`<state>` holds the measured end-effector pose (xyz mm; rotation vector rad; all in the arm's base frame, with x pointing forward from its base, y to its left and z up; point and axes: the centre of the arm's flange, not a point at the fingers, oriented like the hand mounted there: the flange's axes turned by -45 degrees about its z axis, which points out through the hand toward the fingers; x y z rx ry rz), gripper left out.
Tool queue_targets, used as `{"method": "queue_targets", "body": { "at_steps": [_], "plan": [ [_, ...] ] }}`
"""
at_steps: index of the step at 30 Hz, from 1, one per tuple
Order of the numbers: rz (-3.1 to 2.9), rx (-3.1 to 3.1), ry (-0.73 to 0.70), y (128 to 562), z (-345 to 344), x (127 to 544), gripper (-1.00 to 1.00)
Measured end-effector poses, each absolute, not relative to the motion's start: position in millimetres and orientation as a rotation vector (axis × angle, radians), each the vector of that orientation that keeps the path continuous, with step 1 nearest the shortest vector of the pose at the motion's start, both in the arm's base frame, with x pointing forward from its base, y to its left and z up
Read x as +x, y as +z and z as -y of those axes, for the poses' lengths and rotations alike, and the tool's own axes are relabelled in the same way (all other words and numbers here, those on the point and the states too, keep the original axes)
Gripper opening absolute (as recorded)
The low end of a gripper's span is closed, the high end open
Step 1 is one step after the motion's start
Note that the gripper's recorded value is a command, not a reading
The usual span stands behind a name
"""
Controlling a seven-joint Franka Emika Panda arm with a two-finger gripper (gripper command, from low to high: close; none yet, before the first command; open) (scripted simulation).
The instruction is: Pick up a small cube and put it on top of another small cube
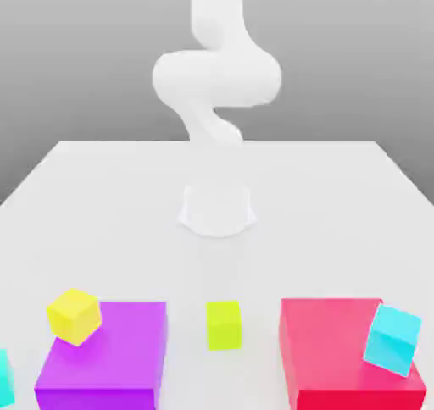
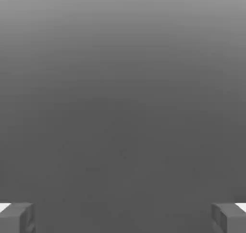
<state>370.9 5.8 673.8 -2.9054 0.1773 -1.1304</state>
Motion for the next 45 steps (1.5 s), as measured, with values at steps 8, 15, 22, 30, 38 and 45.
{"method": "queue_targets", "body": {
  "at_steps": [8, 15, 22, 30, 38, 45],
  "plan": [
    [-0.694, -2.895, -0.839, 544, -11, 426, 0.00],
    [-1.137, -2.808, -0.590, 429, -8, 440, 0.00],
    [-1.568, -2.649, -0.342, 321, -4, 423, 0.00],
    [-2.028, -2.384, -0.060, 217, -8, 374, 0.00],
    [-2.121, -2.306, -0.002, 161, -12, 365, 0.00],
    [-2.122, -2.311, 0.000, 134, -11, 361, -1.00]
  ]
}}
